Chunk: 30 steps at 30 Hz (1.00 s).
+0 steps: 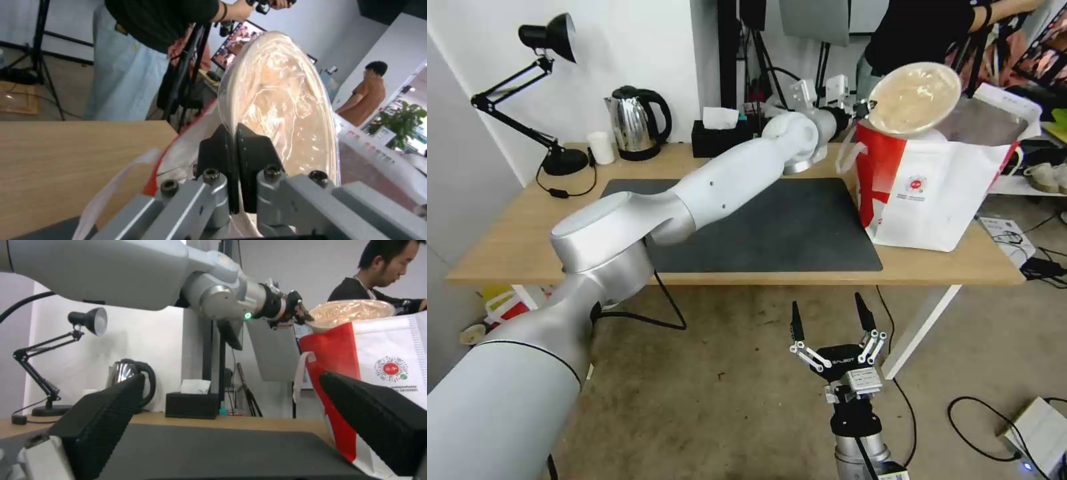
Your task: Pick up the trash from the table and place it into the takeout bag.
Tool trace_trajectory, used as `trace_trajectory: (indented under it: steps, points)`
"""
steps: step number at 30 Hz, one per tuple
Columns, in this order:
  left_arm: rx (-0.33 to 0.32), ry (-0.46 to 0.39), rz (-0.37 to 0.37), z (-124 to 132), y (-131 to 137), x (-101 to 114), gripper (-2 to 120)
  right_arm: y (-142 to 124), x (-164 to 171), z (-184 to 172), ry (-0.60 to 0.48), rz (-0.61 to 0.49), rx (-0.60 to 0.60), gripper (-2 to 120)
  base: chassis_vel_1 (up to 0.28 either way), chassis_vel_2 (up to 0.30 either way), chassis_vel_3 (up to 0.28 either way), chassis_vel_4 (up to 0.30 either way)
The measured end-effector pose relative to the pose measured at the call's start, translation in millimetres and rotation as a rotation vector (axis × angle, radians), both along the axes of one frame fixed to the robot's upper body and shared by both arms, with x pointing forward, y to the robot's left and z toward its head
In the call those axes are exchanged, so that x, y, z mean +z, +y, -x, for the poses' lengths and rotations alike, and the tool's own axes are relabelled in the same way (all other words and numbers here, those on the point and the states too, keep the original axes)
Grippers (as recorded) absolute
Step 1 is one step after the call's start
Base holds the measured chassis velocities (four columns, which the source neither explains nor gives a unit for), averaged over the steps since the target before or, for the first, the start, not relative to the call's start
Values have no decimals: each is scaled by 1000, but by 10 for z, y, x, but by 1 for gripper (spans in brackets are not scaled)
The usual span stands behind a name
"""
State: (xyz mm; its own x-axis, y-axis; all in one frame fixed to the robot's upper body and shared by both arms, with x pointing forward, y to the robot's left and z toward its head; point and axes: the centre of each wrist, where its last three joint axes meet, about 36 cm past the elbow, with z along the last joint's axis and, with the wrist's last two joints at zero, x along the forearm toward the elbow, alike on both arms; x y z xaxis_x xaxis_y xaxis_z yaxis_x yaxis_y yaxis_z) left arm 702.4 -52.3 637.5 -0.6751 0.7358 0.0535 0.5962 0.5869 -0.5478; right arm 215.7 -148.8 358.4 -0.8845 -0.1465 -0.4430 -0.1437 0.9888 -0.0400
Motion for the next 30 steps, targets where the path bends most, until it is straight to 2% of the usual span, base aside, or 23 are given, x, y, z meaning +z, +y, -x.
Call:
trace_trajectory:
  steps: [17,30]
  points:
    - [11,-1,-37,-34,32,-69,0,0,0,0,0,0,0,100,0,0,0,0]
    - [-39,3,-90,-54,47,-57,0,0,0,0,0,0,0,100,0,0,0,0]
